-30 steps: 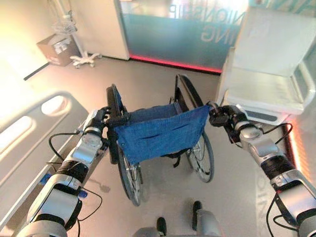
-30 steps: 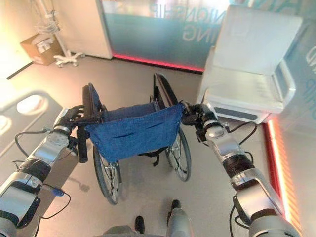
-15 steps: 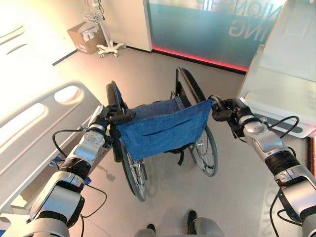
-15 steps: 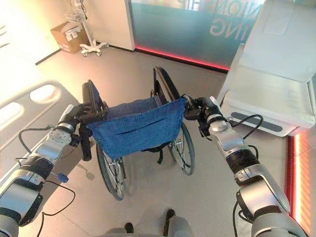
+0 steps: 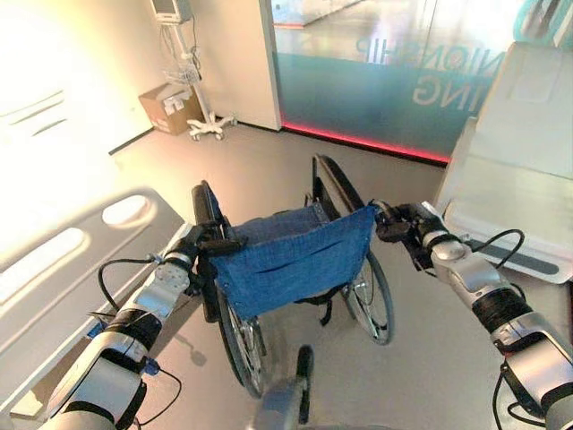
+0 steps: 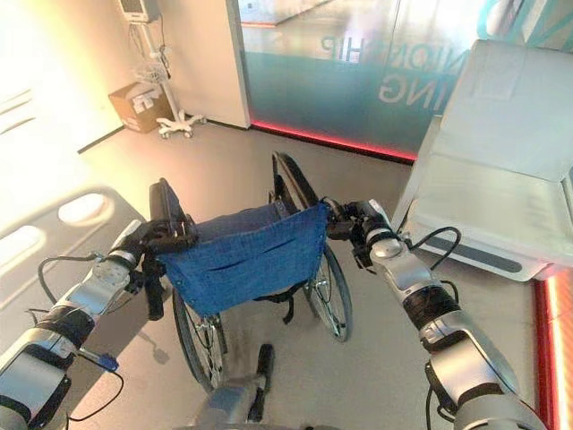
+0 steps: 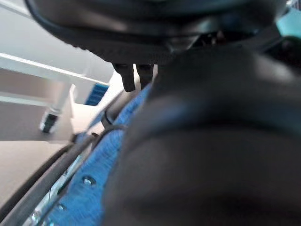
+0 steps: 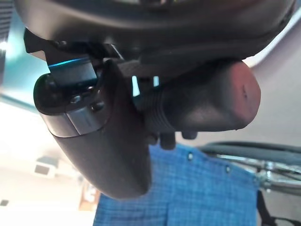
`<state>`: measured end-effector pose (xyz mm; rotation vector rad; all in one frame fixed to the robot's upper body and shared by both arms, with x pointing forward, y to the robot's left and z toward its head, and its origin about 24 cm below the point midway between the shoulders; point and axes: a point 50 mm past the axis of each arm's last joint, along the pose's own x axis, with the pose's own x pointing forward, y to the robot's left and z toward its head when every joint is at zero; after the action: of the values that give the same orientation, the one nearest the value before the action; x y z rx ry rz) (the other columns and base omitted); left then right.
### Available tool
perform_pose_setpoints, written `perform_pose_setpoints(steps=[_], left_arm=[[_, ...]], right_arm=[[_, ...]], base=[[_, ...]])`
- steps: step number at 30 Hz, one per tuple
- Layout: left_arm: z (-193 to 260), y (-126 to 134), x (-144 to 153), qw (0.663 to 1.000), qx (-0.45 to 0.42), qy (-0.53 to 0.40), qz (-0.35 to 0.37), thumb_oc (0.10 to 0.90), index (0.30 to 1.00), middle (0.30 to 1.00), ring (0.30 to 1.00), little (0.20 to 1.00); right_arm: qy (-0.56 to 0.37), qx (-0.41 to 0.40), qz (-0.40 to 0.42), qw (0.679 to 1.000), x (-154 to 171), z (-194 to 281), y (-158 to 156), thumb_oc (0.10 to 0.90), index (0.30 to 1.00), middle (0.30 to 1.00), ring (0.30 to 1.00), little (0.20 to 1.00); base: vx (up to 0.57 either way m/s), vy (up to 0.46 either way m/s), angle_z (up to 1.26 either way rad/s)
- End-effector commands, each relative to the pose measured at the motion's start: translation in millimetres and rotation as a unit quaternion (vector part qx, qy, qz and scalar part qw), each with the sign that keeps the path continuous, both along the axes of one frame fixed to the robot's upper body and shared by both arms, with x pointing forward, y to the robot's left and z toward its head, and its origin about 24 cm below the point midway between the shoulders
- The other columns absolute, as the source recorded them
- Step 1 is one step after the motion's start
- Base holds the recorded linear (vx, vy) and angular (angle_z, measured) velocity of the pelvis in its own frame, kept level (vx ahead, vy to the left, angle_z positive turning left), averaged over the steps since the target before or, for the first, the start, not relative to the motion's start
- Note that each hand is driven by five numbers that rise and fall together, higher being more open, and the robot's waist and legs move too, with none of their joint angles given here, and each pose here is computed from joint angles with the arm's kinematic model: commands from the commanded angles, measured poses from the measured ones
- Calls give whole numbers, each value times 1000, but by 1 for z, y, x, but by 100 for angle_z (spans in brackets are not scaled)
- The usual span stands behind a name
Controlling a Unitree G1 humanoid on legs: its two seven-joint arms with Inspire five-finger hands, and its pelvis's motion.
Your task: Push the wheelchair next to the bed
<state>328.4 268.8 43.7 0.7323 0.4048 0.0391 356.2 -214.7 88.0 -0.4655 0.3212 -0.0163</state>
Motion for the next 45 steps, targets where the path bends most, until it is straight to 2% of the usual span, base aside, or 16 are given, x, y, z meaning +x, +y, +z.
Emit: perform_pose_setpoints(steps=[1,6,14,20,28,34,40,45], left_arm=[[-39,-26,-10,999,-19,49,9,400,300,300,300,300],[-37,-23,-8,998,-12,53,8,400,300,300,300,300],[-29,-25,0,999,-3,43,12,400,300,300,300,300],[-43,-29,-8,998,2,59,14,400,300,300,300,300],[-17,-31,8,1000,-7,11,3,400,300,300,300,300],[-33,-40,1,999,-17,32,-5,400,300,300,300,300],[-23,-41,9,999,-32,15,-7,400,300,300,300,300],[-30,-40,4,999,-38,22,1,400,300,300,300,300]], right_arm=[[-29,96,13,995,3,-2,31,400,300,300,300,300],[-25,93,15,995,0,-9,31,400,300,300,300,300],[-41,95,14,995,14,8,38,400,300,300,300,300],[-8,101,10,995,5,-12,40,400,300,300,300,300],[-61,87,17,994,12,22,38,400,300,300,300,300],[-61,82,14,995,17,34,41,400,300,300,300,300],[-91,56,32,994,25,55,42,400,300,300,300,300],[-82,50,52,994,27,60,43,400,300,300,300,300]], base=[[366,151,-41],[313,146,-18],[205,118,-19],[326,67,4],[257,-279,54],[242,-289,60],[100,-170,-5],[158,-161,13]])
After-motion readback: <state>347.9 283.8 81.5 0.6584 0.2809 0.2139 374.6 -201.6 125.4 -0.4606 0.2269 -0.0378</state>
